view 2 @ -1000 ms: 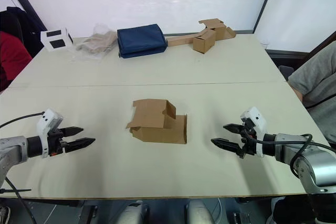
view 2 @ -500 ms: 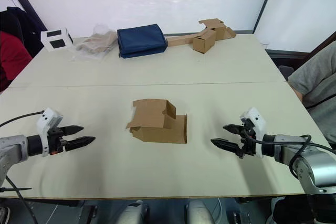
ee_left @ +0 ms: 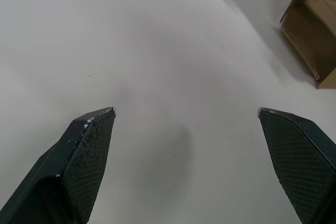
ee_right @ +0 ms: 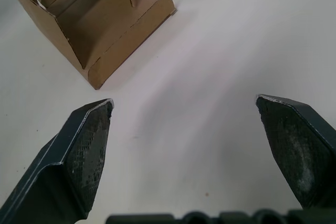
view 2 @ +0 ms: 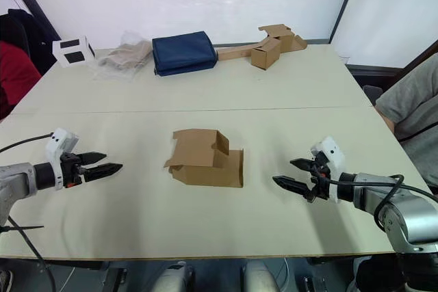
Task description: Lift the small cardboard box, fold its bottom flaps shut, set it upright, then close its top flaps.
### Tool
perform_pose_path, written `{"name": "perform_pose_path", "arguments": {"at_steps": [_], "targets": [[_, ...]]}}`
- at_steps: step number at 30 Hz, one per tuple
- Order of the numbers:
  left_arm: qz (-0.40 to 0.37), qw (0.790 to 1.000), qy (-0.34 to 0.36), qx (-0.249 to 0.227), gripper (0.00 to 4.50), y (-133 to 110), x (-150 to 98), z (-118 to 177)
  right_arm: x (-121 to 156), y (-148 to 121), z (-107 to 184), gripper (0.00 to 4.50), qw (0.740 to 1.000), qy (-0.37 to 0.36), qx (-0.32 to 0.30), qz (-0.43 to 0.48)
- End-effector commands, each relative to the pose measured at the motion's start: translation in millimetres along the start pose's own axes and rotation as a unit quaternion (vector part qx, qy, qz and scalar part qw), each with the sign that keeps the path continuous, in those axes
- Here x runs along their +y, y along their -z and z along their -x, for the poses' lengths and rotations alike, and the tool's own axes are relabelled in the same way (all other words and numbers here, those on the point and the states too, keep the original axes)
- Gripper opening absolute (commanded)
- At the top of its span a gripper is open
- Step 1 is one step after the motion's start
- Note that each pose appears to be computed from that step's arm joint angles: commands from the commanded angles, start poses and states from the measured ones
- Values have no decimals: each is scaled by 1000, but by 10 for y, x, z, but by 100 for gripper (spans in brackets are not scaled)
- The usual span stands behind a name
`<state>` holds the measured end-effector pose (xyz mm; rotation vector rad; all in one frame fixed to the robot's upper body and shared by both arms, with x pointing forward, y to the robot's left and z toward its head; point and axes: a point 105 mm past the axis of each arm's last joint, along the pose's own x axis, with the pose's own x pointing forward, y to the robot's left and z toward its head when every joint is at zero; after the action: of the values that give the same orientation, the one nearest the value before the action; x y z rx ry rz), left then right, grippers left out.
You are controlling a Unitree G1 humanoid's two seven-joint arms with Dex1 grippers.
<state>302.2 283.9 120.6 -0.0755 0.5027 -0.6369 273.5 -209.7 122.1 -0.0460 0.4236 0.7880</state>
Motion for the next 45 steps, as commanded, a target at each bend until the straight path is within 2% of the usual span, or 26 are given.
{"name": "perform_pose_path", "arguments": {"at_steps": [1, 6, 14, 22, 27, 32, 37, 40, 45], "targets": [[59, 996, 68, 2, 449, -69, -134, -52, 110, -211, 45, 450, 999, -10, -28, 27], [186, 959, 214, 7, 449, -205, -452, -268, 451, -468, -29, 450, 994, -75, -34, 68], [242, 919, 310, 37, 449, -331, -709, -698, 879, -755, -179, 450, 981, -135, -58, 125], [232, 905, 351, 69, 449, -397, -896, -958, 1079, -730, -197, 450, 976, -159, -46, 144], [226, 897, 373, 66, 449, -500, -1004, -1081, 1114, -699, -188, 450, 977, -152, -47, 141], [220, 894, 384, 74, 449, -475, -1067, -1169, 1106, -661, -194, 450, 979, -143, -46, 137], [224, 887, 400, 54, 449, -550, -1114, -1208, 1079, -641, -204, 450, 981, -132, -47, 135], [227, 881, 412, 56, 382, -548, -1149, -1199, 1081, -627, -220, 450, 981, -132, -47, 132], [230, 880, 414, 48, 175, -576, -1156, -1203, 1086, -618, -241, 450, 981, -134, -47, 130]]}}
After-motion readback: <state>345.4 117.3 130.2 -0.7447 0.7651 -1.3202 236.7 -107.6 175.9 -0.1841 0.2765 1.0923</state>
